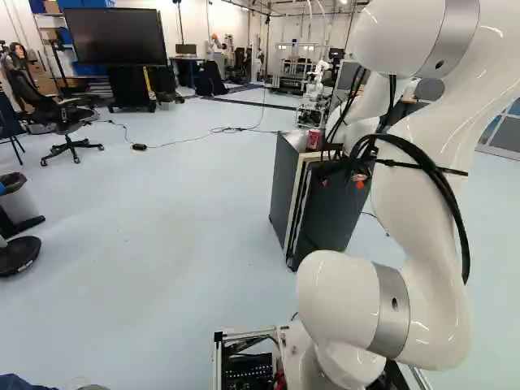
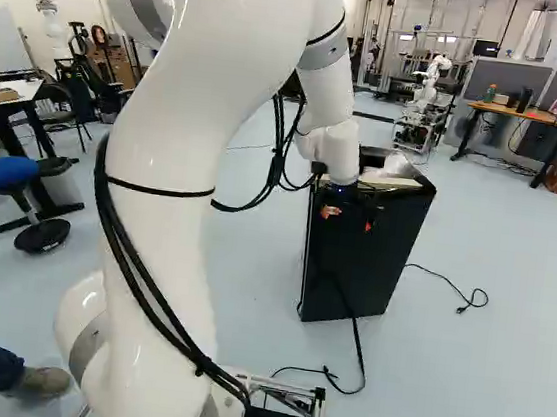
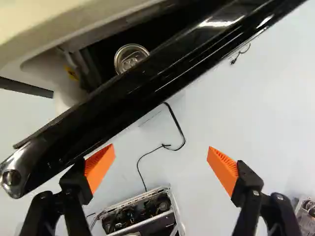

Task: Grab a drink from the fridge

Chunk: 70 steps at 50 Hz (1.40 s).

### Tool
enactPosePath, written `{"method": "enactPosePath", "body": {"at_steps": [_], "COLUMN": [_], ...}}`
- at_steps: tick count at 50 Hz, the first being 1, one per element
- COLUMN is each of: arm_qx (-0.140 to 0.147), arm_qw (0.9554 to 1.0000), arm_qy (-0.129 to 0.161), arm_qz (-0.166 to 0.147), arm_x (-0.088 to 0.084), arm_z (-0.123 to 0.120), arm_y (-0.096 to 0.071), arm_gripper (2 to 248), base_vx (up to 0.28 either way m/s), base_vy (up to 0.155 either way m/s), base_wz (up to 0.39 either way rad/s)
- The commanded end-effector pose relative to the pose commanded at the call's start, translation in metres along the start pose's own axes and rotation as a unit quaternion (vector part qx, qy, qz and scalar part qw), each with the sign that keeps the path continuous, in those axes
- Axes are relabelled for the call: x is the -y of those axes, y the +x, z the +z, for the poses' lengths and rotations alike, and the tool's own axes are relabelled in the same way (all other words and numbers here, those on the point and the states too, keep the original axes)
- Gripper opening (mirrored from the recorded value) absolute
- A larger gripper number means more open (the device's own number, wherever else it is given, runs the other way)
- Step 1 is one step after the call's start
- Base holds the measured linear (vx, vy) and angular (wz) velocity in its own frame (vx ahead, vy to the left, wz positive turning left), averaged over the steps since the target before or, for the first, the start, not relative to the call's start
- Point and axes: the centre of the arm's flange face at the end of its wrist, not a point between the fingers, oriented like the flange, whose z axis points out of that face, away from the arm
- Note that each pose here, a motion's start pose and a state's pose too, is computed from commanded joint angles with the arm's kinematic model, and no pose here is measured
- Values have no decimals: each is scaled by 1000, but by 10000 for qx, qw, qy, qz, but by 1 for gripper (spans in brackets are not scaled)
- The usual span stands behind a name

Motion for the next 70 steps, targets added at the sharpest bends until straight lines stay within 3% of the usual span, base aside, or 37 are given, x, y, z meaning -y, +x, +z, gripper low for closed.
{"method": "enactPosePath", "body": {"at_steps": [14,34,70], "arm_qx": [-21,-173,-619], "arm_qw": [10000,9998,9980], "arm_qy": [16,31,89], "arm_qz": [-42,-38,-46], "arm_x": [5,7,11], "arm_z": [0,-9,37], "arm_y": [1,-21,-13], "arm_gripper": [247,247,247], "base_vx": [0,0,0], "base_vy": [0,0,0], "base_wz": [0,0,0]}}
